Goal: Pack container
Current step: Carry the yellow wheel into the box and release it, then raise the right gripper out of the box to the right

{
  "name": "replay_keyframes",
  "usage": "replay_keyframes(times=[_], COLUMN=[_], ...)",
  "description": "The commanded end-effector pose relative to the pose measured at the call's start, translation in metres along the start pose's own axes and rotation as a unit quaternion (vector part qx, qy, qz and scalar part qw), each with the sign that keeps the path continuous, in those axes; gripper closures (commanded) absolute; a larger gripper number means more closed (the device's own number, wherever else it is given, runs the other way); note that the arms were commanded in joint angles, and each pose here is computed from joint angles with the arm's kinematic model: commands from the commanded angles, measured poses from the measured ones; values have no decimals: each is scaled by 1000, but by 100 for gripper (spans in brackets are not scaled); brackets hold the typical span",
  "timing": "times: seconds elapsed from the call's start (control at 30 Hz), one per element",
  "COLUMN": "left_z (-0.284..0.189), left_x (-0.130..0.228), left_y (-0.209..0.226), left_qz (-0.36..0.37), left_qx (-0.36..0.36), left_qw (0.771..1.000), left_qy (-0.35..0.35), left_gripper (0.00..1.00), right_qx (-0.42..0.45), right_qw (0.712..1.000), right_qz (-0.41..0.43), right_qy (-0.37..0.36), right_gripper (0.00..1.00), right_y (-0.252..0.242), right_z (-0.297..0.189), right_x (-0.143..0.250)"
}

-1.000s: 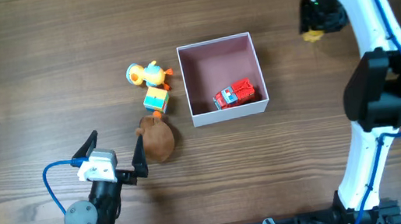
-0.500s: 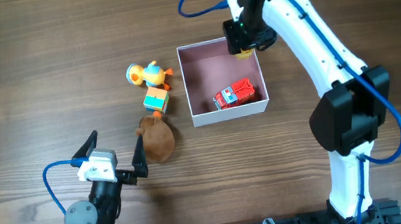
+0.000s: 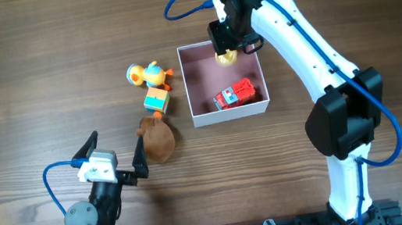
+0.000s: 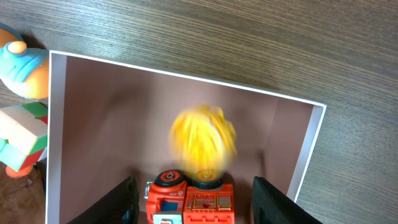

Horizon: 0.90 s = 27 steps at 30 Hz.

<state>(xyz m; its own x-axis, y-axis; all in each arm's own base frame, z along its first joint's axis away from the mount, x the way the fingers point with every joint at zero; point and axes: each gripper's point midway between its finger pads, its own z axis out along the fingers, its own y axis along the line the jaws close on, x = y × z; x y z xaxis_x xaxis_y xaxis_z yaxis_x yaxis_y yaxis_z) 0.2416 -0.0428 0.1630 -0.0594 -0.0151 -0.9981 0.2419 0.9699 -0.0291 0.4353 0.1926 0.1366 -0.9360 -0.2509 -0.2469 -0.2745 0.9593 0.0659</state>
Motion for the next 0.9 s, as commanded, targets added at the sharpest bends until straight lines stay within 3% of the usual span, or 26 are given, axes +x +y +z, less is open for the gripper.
replay_keyframes(times=[0.0,0.37,0.57,0.67,0.77,0.87], left_z=[0,0,0,0,0,0], left_x=[2,2,2,2,2,2], left_y=[0,0,0,0,0,0], left_qz=[8,8,8,8,8,8], left_qx=[0,0,0,0,0,0], left_qw=[1000,1000,1000,1000,1000,1000], left_qy=[0,1,1,1,1,0], left_gripper=[0,0,0,0,0,0], right_qx=[19,30,-106,-135,-111,-31], right_qw=[1000,999,993,989,990,997], right_qz=[11,19,4,-29,-70,-38], right_qy=[11,-2,-48,-51,-42,-64], right_gripper=[45,37,32,22,1,0], right_y=[-8,-18,39,75,104,86], right_z=[11,7,-49,-67,-67,-66], right_x=[3,-5,-17,-6,10,4])
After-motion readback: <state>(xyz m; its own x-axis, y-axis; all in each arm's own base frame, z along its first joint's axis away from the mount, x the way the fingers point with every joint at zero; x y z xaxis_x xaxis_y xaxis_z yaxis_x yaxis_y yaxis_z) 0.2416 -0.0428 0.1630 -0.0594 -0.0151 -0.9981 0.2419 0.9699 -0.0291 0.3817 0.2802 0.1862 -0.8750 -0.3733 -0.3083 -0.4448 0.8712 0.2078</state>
